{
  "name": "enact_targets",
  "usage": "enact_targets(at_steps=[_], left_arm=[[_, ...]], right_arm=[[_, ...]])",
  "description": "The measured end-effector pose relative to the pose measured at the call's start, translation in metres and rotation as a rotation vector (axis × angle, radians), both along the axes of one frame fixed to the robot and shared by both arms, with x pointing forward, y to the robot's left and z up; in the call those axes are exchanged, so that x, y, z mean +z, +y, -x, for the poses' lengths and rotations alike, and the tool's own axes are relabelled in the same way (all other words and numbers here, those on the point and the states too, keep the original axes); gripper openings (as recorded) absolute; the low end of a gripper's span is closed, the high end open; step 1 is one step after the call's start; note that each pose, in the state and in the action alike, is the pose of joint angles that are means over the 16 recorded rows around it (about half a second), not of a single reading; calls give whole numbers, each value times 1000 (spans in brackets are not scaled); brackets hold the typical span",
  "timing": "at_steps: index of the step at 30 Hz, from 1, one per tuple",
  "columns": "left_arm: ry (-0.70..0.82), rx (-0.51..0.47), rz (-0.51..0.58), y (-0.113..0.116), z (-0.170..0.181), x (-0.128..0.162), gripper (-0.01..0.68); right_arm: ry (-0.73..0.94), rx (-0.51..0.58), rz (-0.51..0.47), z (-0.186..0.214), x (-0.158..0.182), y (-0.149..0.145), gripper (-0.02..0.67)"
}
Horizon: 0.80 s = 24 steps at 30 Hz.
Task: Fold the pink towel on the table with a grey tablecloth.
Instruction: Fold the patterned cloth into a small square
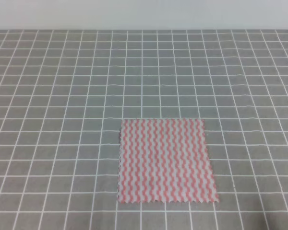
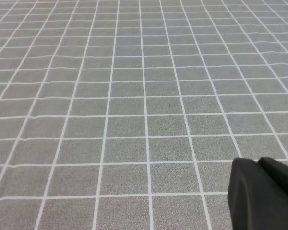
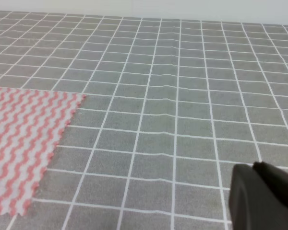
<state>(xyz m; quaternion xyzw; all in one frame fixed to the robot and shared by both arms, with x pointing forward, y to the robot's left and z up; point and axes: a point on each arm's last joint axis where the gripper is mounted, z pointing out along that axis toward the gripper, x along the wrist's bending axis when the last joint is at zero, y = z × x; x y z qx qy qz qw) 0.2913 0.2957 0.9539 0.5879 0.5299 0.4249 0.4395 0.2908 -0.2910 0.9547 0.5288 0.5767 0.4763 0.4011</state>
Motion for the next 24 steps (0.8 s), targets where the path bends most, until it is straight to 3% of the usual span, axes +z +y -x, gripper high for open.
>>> enact_targets(at_steps=[24], left_arm=[[1,0,0,0,0,0,-3]], right_arm=[[-1,0,0,0,0,0,-16]])
